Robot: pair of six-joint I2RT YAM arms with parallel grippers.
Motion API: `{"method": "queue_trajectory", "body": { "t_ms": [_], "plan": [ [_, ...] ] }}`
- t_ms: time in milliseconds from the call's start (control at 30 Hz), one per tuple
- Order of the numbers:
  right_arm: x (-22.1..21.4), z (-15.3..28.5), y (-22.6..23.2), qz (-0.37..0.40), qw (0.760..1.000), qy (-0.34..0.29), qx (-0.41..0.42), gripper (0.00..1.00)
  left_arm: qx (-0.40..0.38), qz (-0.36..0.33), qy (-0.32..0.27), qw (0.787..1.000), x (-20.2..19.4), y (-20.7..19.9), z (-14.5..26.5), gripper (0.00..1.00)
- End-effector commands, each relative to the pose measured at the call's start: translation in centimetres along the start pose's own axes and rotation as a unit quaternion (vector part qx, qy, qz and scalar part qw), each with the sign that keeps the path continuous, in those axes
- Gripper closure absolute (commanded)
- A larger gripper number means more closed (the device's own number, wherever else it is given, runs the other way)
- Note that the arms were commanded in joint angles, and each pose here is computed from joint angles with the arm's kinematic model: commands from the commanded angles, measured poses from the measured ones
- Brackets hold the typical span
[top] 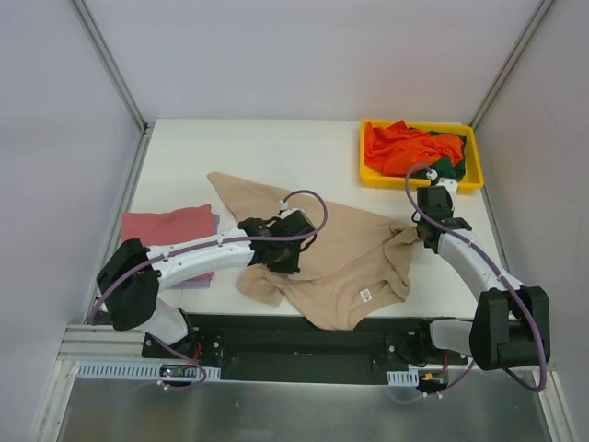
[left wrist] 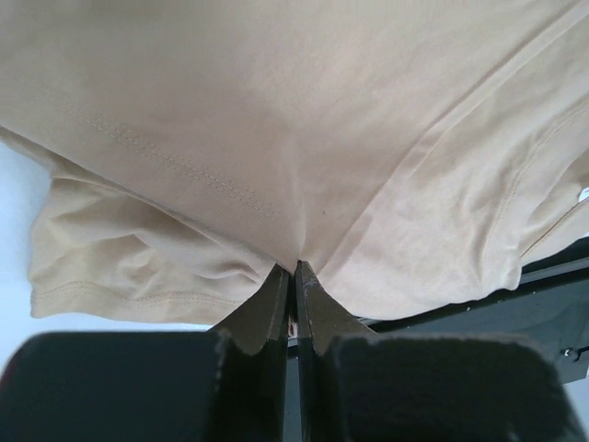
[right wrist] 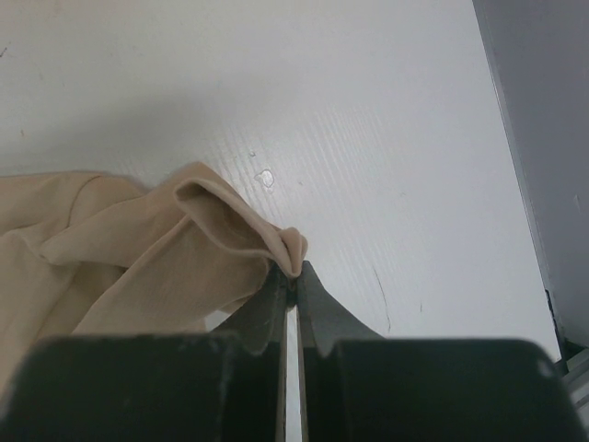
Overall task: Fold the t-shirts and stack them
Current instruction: Flatten out the tshirt
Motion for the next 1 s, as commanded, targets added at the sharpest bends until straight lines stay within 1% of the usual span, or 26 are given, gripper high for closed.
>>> {"method": "queue_trajectory", "body": {
  "t_ms": [0, 67, 133, 200, 300, 400, 533, 600, 733, 867, 933, 967],
  "plan": [
    [2.1, 1.4, 0.0, -0.033, 0.998, -0.036, 0.03, 1.0, 0.002, 0.005, -0.082, 0.997, 2.2, 0.4, 3.7, 1.0],
    [2.7, 2.4, 0.3, -0.041, 0.995, -0.052, 0.072, 1.0, -0.001, 0.021, -0.111, 0.994, 3.3, 1.0, 5.1, 1.0],
    [3.5, 3.8, 0.4, -0.049, 0.991, -0.063, 0.109, 1.0, 0.006, 0.052, -0.145, 0.988, 4.9, 2.3, 6.8, 1.0],
    [5.3, 6.0, 0.3, -0.059, 0.983, -0.09, 0.148, 1.0, -0.003, 0.076, -0.18, 0.981, 6.8, 3.5, 8.9, 1.0],
    [8.4, 9.5, -0.8, -0.066, 0.971, -0.145, 0.176, 1.0, -0.02, 0.099, -0.246, 0.964, 10.0, 5.2, 13.2, 1.0],
    [11.4, 13.4, -2.4, -0.06, 0.96, -0.197, 0.192, 1.0, -0.023, 0.111, -0.323, 0.94, 12.8, 6.6, 18.5, 1.0],
    [15.3, 19.5, -5.0, -0.043, 0.938, -0.273, 0.211, 1.0, -0.013, 0.118, -0.431, 0.895, 14.7, 8.2, 26.5, 1.0],
    [16.5, 22.5, -6.4, -0.037, 0.927, -0.303, 0.219, 1.0, -0.012, 0.116, -0.487, 0.866, 14.8, 8.7, 31.4, 1.0],
    [18.3, 28.7, -9.2, -0.032, 0.892, -0.375, 0.25, 1.0, -0.005, 0.119, -0.559, 0.821, 13.5, 10.2, 38.1, 1.0],
    [18.8, 35.1, -11.9, -0.029, 0.846, -0.449, 0.286, 1.0, -0.017, 0.126, -0.615, 0.778, 10.9, 11.6, 43.2, 1.0],
    [18.4, 38.6, -13.0, -0.017, 0.81, -0.485, 0.329, 1.0, -0.038, 0.12, -0.635, 0.762, 9.5, 12.0, 45.1, 1.0],
    [18.1, 40.0, -13.7, -0.019, 0.798, -0.498, 0.338, 0.99, -0.05, 0.115, -0.642, 0.756, 8.8, 12.0, 45.9, 1.0]
  ]
}}
Point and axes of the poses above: each gripper's point midway between its finger pads, its own z axis back along the fingers, its own y axis along the line the jaws close on, x = y × z, the point moved 8 cm from there along z, back along the fingers, and after that the axes turned 4 degrees about -z, right-handed, at the moved point
